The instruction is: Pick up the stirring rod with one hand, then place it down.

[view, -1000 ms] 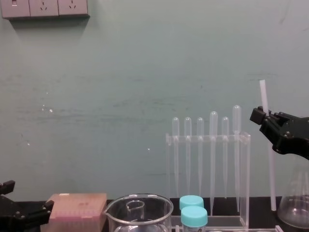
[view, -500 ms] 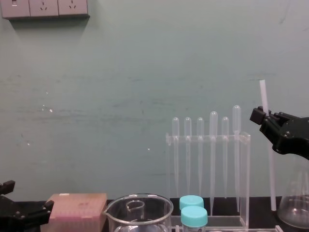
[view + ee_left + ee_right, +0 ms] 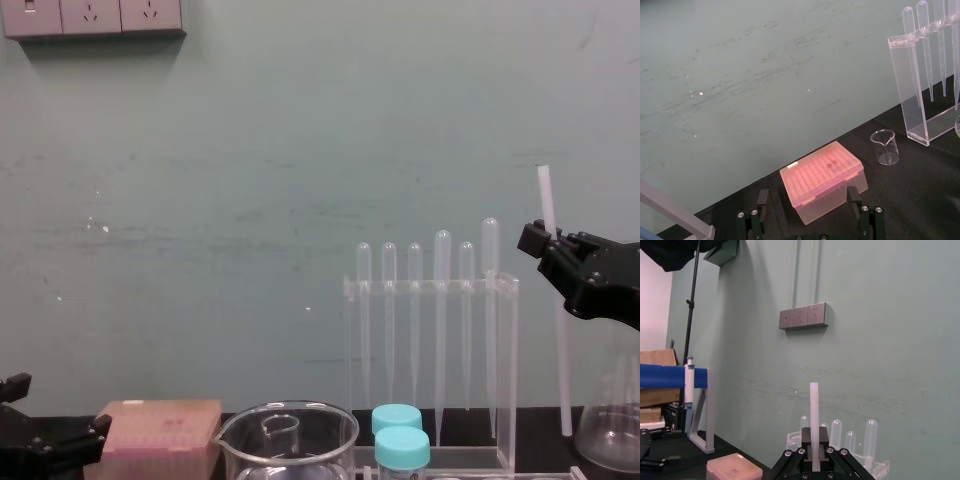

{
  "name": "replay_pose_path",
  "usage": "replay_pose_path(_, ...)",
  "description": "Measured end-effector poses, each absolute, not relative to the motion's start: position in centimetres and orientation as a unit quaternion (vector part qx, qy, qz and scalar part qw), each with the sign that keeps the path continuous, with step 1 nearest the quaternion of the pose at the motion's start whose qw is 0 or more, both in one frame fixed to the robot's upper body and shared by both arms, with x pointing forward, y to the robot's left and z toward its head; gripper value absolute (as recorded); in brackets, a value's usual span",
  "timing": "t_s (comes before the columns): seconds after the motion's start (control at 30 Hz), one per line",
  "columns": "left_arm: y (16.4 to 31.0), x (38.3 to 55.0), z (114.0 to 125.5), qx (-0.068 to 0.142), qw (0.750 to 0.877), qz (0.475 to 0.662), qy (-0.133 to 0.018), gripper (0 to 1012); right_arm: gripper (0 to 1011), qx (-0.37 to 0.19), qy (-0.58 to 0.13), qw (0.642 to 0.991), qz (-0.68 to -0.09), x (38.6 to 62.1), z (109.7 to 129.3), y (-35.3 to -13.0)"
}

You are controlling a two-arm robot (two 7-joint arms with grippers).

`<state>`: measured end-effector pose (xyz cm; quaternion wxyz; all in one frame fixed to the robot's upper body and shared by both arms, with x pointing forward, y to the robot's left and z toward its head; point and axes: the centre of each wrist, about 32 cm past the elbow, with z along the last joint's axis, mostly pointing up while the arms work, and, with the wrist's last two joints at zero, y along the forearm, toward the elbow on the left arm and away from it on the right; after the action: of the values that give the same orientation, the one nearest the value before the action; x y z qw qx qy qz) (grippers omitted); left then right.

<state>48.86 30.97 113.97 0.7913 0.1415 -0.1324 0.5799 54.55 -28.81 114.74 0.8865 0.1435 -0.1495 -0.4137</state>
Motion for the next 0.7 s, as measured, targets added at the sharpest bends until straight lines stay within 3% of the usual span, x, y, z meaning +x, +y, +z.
replay_pose_path(0.7, 30.97, 48.86, 113.98, 0.142, 0.791, 0.58, -0.132, 1000, 72, 0.143, -0.149, 0.887, -0.414, 54.55, 114.73, -28.81)
